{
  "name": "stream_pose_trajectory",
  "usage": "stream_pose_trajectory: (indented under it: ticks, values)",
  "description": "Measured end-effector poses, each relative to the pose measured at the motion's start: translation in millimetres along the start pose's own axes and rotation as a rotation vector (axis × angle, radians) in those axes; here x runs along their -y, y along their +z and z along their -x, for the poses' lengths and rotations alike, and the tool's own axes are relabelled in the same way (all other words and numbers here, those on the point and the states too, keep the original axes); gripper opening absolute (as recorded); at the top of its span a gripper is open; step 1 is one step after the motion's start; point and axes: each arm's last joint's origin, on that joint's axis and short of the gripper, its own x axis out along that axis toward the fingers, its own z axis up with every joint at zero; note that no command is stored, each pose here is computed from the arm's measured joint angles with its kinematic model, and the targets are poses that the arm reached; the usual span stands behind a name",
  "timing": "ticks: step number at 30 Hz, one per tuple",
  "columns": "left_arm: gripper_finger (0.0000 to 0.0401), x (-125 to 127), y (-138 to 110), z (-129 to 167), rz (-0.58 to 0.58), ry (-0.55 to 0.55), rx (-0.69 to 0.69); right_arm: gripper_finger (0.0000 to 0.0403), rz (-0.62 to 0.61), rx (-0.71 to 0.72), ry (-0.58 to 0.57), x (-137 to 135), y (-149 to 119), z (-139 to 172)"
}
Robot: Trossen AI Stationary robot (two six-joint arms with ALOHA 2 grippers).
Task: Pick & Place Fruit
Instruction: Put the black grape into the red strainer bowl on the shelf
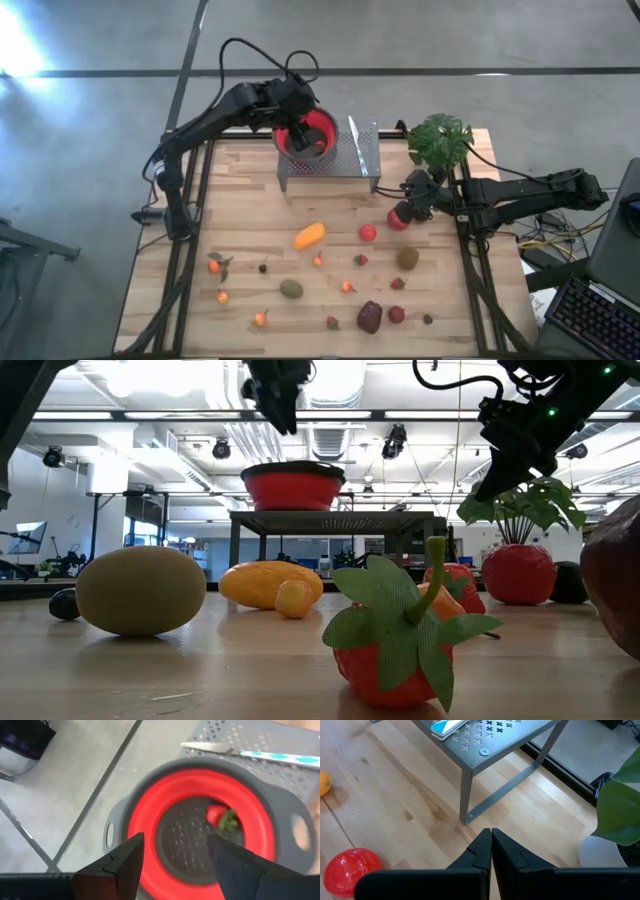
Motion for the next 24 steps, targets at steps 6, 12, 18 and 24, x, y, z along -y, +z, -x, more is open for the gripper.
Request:
stream_pose_trajectory:
  ticks: [6, 12, 18, 24]
  values:
    - [0.0222, 10, -11, 28, -0.037, 0.028, -0.081, 0.0008, 0.0, 0.0, 0.0, 0, 0, 0]
    - [0.0222, 26, -26, 55, -0.063, 0.04, -0.097, 0.0008, 0.0, 0.001, 0.0, 0, 0, 0]
    - [0.0222, 40, -43, 87, -0.044, -0.017, -0.038, 0.0008, -0.001, 0.002, 0.001, 0, 0, 0]
    - [0.0222, 56, -67, 109, -0.017, -0.077, -0.022, 0.0008, -0.002, 0.002, 0.001, 0, 0, 0]
